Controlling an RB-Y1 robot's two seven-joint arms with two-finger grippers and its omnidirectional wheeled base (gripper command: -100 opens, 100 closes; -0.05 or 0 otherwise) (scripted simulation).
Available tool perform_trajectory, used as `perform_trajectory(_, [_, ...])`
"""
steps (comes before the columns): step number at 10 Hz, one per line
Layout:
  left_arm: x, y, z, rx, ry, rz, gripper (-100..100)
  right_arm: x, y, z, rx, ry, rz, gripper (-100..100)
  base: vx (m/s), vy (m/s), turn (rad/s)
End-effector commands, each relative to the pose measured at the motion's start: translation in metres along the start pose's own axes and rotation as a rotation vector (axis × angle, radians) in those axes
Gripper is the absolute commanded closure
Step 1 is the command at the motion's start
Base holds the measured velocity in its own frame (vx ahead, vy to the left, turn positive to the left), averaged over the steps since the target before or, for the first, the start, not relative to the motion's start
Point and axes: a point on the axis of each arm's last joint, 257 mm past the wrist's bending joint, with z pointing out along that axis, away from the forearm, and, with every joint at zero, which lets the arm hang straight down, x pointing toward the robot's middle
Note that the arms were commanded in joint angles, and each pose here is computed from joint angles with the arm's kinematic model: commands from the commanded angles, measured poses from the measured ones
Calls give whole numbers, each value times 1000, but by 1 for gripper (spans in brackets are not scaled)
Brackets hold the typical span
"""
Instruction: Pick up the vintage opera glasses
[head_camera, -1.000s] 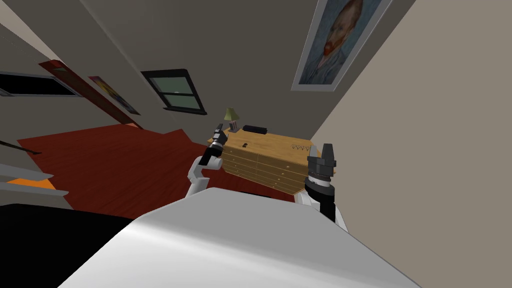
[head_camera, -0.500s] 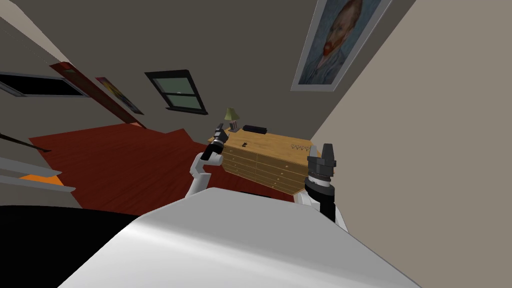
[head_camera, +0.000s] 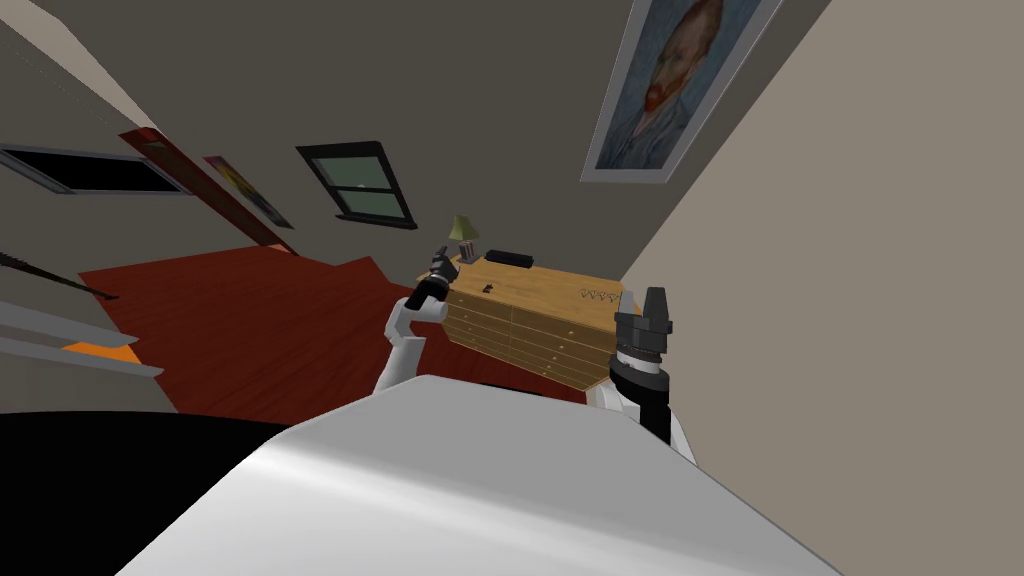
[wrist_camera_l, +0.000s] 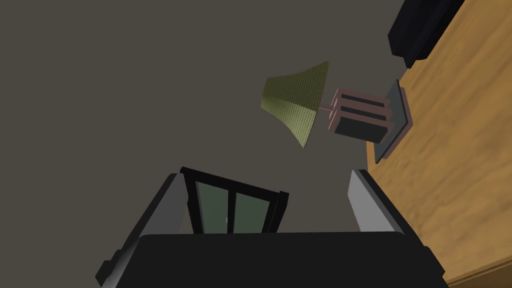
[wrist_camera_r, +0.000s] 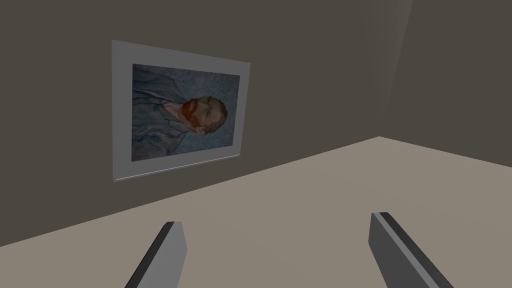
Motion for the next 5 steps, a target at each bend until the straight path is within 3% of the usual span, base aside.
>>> perform_trajectory(1, [-2,5,11,-30,-19,-54,-100,0,0,0,0,0,0,0,-3,-40,36])
perform_trajectory(2, [-4,10,11,-49,-28,-54,-100,0,0,0,0,0,0,0,-4,-42,29])
perform_trajectory(3, [-4,12,20,-68,-42,-107,-100,0,0,0,0,0,0,0,-9,-42,50])
perform_trajectory(4, [-7,18,20,-92,-54,-107,-100,0,0,0,0,0,0,0,0,-42,23])
perform_trajectory(5, [-7,20,29,-106,-67,-161,-100,0,0,0,0,0,0,0,18,-55,42])
